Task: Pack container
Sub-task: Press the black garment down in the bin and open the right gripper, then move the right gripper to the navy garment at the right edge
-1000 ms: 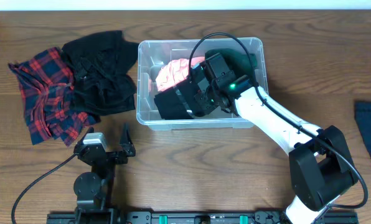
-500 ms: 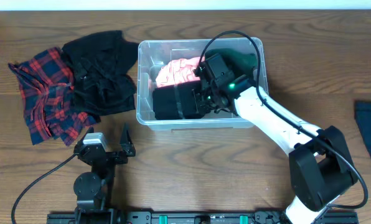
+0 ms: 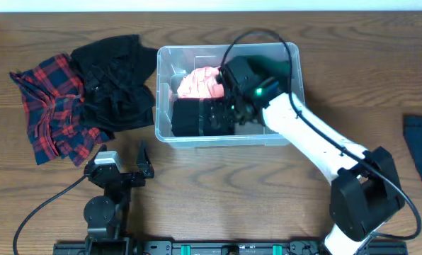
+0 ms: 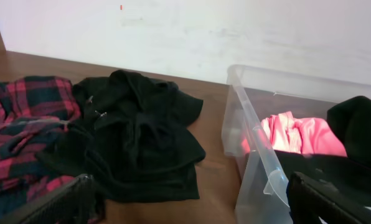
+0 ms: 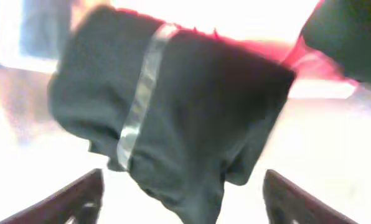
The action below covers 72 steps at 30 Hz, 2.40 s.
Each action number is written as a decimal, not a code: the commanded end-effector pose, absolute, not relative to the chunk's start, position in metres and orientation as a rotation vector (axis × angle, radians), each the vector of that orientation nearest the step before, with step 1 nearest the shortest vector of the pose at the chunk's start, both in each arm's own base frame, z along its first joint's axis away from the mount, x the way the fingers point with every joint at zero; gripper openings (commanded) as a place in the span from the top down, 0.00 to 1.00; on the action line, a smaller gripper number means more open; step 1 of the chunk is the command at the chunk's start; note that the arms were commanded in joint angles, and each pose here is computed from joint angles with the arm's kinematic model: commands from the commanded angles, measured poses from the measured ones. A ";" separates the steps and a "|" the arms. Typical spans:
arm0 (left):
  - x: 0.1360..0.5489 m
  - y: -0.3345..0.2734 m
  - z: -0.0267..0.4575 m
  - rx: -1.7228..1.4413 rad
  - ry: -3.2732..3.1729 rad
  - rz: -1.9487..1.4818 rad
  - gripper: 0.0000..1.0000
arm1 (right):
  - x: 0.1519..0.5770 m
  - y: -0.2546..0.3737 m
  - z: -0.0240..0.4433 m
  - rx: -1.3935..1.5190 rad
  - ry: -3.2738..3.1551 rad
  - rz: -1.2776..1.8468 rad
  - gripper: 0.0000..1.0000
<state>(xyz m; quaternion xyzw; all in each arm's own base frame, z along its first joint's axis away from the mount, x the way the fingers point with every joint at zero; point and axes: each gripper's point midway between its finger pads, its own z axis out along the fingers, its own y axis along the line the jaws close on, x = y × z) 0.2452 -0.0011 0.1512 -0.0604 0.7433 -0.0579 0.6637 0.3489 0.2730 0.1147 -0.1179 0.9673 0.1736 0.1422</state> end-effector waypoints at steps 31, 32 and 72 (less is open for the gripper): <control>0.244 0.000 0.134 -0.137 1.732 -0.118 0.02 | 0.298 -0.177 0.205 1.474 2.615 -0.190 0.01; 0.244 0.000 0.134 -0.137 1.732 -0.118 0.02 | 0.291 -0.186 0.202 1.518 2.597 -0.211 0.01; 0.244 0.000 0.134 -0.137 1.732 -0.118 0.02 | 0.251 -0.323 0.067 1.359 2.415 -0.269 0.15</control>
